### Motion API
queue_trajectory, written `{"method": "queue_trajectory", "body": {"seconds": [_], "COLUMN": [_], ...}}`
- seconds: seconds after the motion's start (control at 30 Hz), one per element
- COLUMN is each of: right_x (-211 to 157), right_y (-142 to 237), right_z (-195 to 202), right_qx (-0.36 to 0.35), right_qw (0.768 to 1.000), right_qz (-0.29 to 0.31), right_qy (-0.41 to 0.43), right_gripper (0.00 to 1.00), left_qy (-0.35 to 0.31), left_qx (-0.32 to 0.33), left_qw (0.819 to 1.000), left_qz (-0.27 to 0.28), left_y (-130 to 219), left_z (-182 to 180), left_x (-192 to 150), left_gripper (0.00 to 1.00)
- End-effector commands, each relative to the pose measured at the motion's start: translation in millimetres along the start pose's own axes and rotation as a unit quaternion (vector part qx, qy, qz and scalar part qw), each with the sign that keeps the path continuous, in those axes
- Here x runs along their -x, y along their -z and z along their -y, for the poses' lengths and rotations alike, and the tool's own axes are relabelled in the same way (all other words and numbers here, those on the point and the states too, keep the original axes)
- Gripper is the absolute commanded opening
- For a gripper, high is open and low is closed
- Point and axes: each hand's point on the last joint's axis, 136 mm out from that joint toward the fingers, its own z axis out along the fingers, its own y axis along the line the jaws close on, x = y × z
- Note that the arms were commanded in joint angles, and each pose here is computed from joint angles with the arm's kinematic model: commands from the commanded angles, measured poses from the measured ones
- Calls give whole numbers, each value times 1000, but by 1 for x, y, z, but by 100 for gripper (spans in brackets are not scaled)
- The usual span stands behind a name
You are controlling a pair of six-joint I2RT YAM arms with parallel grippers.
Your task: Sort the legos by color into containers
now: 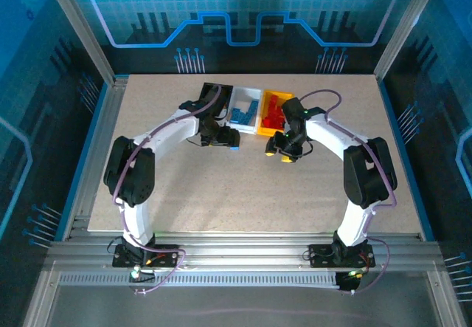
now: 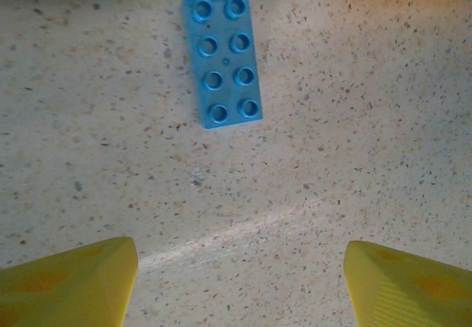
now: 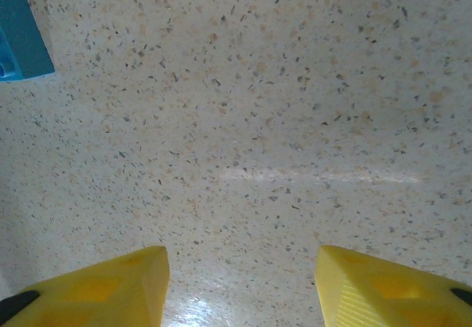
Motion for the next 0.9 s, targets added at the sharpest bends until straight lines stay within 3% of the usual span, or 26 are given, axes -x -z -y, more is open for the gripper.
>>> {"method": "queue_trajectory", "body": {"seconds": [0.0, 0.57, 0.87], "right_x": [-2, 3, 10], "right_y": [12, 20, 25], "right_z": [-4, 1, -1], "right_qx": [-4, -29, -25], "right_qw": [1000, 1000, 999], "right_qz": [9, 3, -3], "right_qy": [-2, 12, 19], "right_gripper": [56, 56, 57], "left_qy": [-8, -26, -25], "left_qx": [14, 41, 71], "left_qw": [1000, 998, 997], "left_qz": [-15, -29, -27], "left_y": [-22, -69, -86], "left_z": [-1, -1, -8], "left_x": [-3, 22, 30], "left_gripper": [74, 68, 59]}}
